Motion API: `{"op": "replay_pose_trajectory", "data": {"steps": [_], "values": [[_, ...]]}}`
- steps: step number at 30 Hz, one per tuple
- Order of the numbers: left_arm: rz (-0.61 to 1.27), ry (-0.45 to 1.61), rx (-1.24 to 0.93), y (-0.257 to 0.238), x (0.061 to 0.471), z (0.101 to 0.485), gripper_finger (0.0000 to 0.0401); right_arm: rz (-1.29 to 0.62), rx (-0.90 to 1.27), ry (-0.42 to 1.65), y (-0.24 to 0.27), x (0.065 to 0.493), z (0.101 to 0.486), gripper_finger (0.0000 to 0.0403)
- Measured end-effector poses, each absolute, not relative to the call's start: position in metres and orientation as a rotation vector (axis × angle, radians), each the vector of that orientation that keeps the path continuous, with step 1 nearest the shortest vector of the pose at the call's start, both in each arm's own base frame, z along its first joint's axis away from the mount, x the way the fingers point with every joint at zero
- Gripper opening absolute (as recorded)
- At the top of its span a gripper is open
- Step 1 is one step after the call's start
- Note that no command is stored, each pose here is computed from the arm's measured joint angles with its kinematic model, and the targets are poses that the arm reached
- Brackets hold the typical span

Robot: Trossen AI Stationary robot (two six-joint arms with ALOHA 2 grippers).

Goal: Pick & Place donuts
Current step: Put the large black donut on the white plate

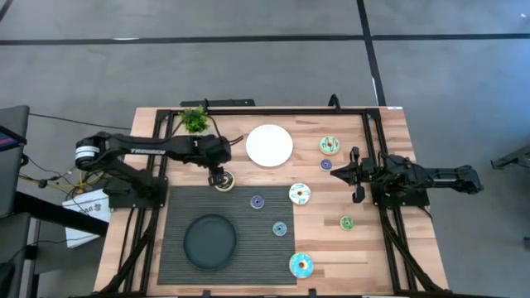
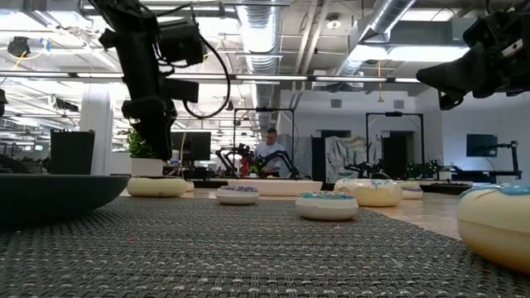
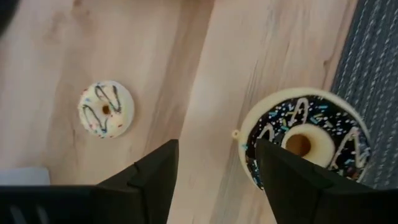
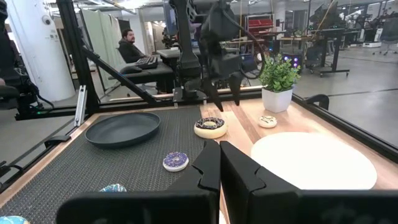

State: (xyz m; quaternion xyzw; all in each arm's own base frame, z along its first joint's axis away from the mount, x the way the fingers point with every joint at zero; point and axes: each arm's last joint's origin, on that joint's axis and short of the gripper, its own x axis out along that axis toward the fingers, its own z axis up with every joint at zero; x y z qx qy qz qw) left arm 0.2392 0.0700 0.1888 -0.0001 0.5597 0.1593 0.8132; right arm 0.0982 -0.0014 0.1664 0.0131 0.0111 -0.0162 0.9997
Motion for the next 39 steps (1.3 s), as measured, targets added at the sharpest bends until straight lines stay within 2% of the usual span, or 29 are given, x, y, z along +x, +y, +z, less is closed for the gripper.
{"op": "replay_pose_trajectory", "data": {"steps": [9,22,39], "values": [[0.268,1.265,-0.015,0.07,0.246,0.171,0.0205,-0.032,0.026,0.022,-0.001,0.098,0.166,0.0],[0.235,1.253,-0.08,0.067,0.246,0.171,0.0205,-0.032,0.026,0.022,-0.001,0.098,0.166,0.0],[0.218,1.254,-0.047,0.059,0.248,0.171,0.0205,-0.032,0.026,0.022,-0.001,0.098,0.167,0.0]]}}
